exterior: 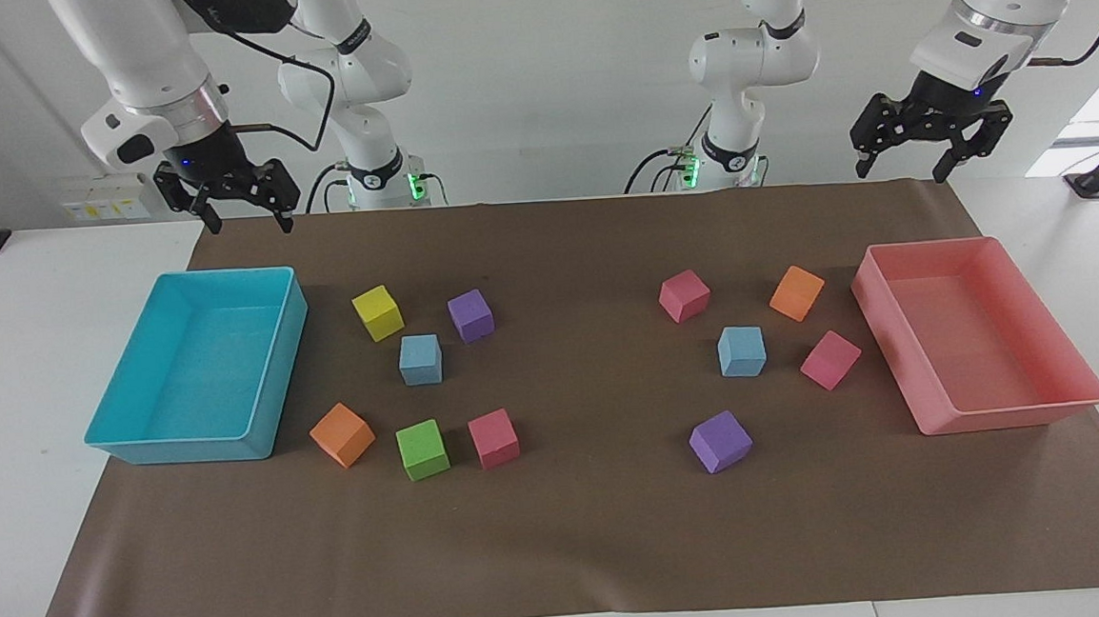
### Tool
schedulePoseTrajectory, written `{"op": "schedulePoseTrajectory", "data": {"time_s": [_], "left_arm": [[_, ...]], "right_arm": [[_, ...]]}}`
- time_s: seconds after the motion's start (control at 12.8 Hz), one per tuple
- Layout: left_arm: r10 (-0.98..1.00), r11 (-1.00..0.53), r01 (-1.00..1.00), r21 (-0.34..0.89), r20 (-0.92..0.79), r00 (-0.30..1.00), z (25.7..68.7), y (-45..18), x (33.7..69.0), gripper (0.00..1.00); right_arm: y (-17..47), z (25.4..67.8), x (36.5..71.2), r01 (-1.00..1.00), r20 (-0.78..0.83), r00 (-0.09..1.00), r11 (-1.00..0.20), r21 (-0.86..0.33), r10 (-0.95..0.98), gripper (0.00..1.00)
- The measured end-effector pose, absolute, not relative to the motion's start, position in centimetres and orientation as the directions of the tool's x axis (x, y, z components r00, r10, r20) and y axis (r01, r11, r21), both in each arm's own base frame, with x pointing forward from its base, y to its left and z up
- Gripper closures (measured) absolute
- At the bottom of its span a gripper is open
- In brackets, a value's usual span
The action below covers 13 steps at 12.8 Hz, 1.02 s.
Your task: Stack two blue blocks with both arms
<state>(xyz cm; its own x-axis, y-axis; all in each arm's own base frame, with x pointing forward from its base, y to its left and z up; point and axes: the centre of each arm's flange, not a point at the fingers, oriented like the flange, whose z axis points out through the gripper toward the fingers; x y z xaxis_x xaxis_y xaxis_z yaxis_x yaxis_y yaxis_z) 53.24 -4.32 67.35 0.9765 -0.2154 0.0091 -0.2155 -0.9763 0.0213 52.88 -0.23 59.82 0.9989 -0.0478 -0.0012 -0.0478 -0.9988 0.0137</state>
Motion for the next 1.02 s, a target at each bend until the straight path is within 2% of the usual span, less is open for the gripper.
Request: {"op": "schedulePoseTrajectory", "data": {"time_s": [0.71,1.02], "left_arm": [[-0.217,-0.976,-0.217,0.021,0.011,0.976,67.4,-4.4,53.3,0.00],[-0.217,-0.976,-0.217,0.021,0.011,0.976,67.4,-4.4,53.3,0.00]], "right_arm": [[8.0,46.5,58.4,0.036,-0.005,0.999,-0.999,0.020,0.036,0.00],[10.9,40.9,57.8,0.045,0.005,0.999,-0.999,0.002,0.045,0.00]]}}
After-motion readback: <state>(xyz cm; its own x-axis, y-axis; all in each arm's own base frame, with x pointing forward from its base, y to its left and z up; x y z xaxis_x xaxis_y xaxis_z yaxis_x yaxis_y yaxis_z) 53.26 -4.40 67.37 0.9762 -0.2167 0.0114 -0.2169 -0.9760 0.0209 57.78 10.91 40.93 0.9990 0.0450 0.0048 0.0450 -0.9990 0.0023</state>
